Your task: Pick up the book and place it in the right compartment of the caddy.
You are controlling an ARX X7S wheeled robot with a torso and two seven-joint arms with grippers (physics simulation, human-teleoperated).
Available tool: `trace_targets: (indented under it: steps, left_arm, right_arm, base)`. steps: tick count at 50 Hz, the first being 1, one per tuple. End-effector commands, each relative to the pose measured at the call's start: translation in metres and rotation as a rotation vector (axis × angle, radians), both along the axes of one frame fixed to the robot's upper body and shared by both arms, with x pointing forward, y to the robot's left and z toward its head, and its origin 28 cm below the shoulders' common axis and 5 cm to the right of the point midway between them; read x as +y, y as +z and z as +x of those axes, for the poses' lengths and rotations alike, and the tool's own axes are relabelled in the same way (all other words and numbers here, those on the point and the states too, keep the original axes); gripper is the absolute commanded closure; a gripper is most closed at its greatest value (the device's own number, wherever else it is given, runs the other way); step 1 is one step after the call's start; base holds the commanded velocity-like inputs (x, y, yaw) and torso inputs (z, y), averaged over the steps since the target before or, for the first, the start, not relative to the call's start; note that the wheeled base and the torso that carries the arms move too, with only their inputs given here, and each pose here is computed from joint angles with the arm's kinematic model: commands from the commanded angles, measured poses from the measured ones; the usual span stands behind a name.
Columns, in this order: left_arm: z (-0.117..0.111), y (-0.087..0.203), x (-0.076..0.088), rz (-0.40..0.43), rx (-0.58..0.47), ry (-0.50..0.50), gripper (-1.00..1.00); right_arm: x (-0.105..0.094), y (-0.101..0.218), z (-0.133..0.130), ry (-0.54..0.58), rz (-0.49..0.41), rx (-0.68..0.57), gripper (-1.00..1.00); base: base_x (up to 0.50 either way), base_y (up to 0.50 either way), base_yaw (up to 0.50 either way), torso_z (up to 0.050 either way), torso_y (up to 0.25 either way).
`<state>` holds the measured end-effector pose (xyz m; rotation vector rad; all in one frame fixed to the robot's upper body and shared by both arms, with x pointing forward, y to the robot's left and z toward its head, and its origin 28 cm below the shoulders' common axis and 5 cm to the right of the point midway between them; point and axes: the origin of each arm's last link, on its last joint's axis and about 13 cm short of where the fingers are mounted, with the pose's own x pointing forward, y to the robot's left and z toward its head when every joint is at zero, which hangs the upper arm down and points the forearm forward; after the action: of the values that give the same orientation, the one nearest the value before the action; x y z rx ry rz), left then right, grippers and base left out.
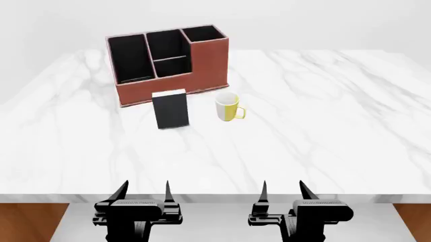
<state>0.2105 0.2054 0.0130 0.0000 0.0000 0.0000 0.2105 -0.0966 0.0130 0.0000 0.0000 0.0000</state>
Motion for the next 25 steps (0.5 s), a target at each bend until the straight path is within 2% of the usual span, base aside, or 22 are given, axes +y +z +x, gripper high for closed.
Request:
trace_targets:
  steps: [1,3,5,10,25]
  left_arm:
    - [0.0001,0.0009,0.0007,0.002,-0.008,0.005,-1.00]
    - [0.0004,0.0004,0.0011,0.005,-0.010,0.008,-1.00]
    - [0.0005,-0.0010,0.0013,-0.003,-0.002,0.008,-1.00]
    - [-0.0003,-0.0014,0.0009,0.007,-0.004,0.008,-1.00]
    - [0.0005,-0.0010,0.0016,0.011,-0.005,0.010,-1.00]
  right_arm:
    - [-0.0006,-0.0004,0.0001,-0.008,0.012,0.006,-1.00]
    - [-0.0009,-0.0025,0.0004,-0.011,0.010,0.017,-1.00]
    - [-0.0012,-0.0028,0.0004,-0.005,0.047,0.026,-1.00]
    - [0.0000,-0.0033,-0.0009,-0.014,0.004,0.011,-1.00]
    - [0.0006,-0.0021,0.0001,-0.017,-0.017,0.022,-1.00]
  base:
    - [0.00,0.00,0.00,0.000,0.000]
    - [0.00,0.00,0.00,0.000,0.000]
    - [0.00,0.00,0.00,0.000,0.000]
    - [0.00,0.05,0.00,0.000,0.000]
    - [0.00,0.50,0.00,0.000,0.000]
